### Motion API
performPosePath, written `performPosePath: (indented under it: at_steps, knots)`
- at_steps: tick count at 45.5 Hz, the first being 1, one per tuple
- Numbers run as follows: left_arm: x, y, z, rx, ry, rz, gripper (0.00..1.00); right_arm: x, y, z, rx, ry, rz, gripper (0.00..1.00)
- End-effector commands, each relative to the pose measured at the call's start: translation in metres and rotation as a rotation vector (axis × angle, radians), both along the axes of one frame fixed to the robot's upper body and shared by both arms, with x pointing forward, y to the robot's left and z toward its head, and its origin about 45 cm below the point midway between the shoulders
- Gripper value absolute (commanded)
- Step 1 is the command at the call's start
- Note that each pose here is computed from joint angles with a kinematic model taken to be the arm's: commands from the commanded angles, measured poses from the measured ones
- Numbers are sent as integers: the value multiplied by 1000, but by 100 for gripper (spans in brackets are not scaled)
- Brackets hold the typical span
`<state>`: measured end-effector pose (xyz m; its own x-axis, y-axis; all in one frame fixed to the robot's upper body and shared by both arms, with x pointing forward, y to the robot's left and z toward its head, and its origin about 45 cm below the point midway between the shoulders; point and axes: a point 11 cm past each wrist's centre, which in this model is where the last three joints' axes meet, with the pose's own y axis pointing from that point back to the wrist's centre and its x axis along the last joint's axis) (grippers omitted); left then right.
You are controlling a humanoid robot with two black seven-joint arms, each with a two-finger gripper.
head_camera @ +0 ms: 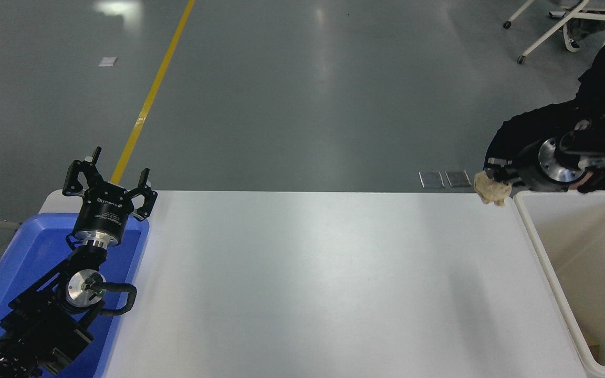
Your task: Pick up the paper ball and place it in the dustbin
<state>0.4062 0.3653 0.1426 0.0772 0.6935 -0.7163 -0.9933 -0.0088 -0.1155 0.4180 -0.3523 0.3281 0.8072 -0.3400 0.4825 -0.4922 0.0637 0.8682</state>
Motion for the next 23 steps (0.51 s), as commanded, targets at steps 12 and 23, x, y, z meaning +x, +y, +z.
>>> performPosePath:
  at_steps: [12,23]
  knots:
    - [0,0,-1,0,1,1,98,-6,-12,82,42,-35,40,0]
    - [0,1,0,-1,1,2,98,-4,-26,76,-26,-43,38,0]
